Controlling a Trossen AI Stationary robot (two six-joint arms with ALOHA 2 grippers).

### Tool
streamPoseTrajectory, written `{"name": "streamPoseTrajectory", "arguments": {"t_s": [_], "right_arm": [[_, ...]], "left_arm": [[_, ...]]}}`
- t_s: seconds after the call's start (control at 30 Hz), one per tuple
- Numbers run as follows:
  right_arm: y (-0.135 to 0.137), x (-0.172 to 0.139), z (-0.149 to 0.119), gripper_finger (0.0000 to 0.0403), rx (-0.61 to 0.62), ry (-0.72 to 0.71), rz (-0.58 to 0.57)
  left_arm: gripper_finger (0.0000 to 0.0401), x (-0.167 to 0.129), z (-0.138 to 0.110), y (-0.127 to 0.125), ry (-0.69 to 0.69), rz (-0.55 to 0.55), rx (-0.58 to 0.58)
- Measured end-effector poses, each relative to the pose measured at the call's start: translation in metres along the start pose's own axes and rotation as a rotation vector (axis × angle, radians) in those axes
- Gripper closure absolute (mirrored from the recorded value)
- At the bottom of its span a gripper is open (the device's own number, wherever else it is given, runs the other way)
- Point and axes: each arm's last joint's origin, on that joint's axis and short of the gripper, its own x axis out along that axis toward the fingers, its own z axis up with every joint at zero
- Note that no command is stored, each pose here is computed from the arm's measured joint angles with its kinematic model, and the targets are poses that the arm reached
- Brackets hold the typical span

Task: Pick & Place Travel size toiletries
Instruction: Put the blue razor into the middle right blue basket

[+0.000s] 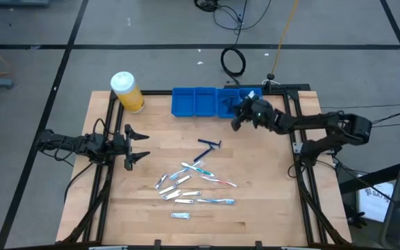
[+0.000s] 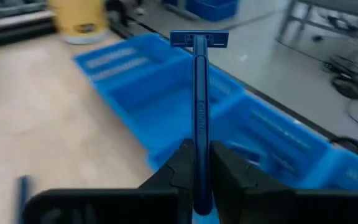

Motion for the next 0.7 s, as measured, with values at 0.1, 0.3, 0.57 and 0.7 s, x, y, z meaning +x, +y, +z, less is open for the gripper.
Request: {"name": "streamPoseTrajectory", "arguments": {"t_s": [0.1, 0.3, 0.57, 0.7], "right_arm": [[-0.009, 0.007, -0.007, 0.0381, 0.003, 0.047, -0.036], [-0.020, 0.020, -0.020, 0.0381, -0.003, 0.083, -0.076], [-0.029, 0.026, -0.026, 0.0381, 0.011, 0.107, -0.110], [-0.029, 0.026, -0.025, 0.0381, 0.012, 0.102, -0.107]], "left_arm": [[0.0091, 0.000, 0.000, 0.000, 0.000, 0.000, 0.000], [0.0091, 0.000, 0.000, 0.000, 0.000, 0.000, 0.000], [0.0091, 0.000, 0.000, 0.000, 0.000, 0.000, 0.000], [0.0091, 0.000, 0.000, 0.000, 0.000, 0.000, 0.000]]}}
